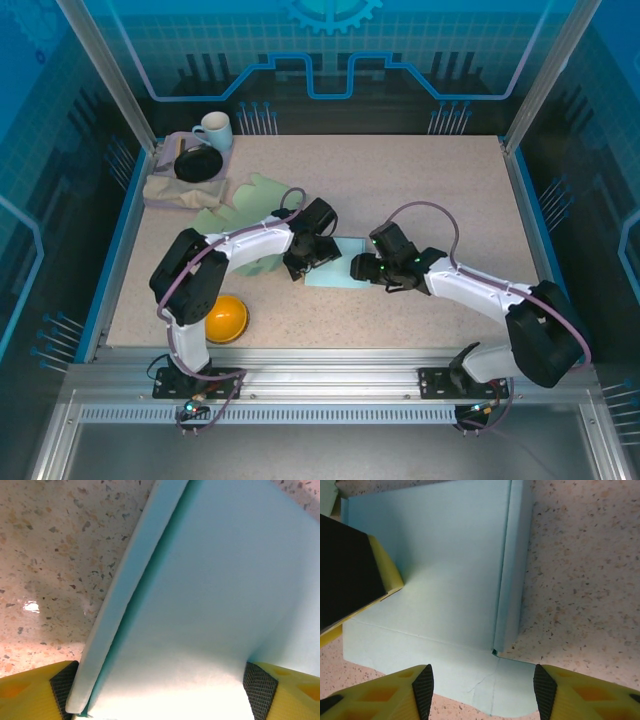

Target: Fold the paper box

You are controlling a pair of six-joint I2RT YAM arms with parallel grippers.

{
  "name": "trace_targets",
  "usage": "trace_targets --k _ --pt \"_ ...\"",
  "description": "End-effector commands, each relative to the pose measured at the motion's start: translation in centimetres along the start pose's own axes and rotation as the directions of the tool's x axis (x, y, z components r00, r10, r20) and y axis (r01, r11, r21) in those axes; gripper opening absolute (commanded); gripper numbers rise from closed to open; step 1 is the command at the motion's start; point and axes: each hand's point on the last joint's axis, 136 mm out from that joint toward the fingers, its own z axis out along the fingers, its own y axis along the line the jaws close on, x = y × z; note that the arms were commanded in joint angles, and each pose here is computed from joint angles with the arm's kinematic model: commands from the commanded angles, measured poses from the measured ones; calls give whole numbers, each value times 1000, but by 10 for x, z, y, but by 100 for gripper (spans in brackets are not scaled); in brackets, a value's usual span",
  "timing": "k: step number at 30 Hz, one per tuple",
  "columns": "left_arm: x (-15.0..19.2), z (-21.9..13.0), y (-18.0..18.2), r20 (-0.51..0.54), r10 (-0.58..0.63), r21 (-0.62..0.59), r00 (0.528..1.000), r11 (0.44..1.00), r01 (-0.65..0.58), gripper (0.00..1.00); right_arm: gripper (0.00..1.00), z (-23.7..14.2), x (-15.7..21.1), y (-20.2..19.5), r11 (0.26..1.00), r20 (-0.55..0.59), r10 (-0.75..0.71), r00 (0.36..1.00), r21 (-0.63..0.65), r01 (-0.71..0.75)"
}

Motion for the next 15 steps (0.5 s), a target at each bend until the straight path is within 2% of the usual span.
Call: trace_targets --k 1,15 --pt "3 23 34 -19 7 -148 1000 989 -9 87 57 4 4 9 1000 -9 -11 1000 -23 10" --pt "2 25 39 -22 22 -169 1000 985 -25 90 56 18 12 0 1000 -42 -18 999 22 19"
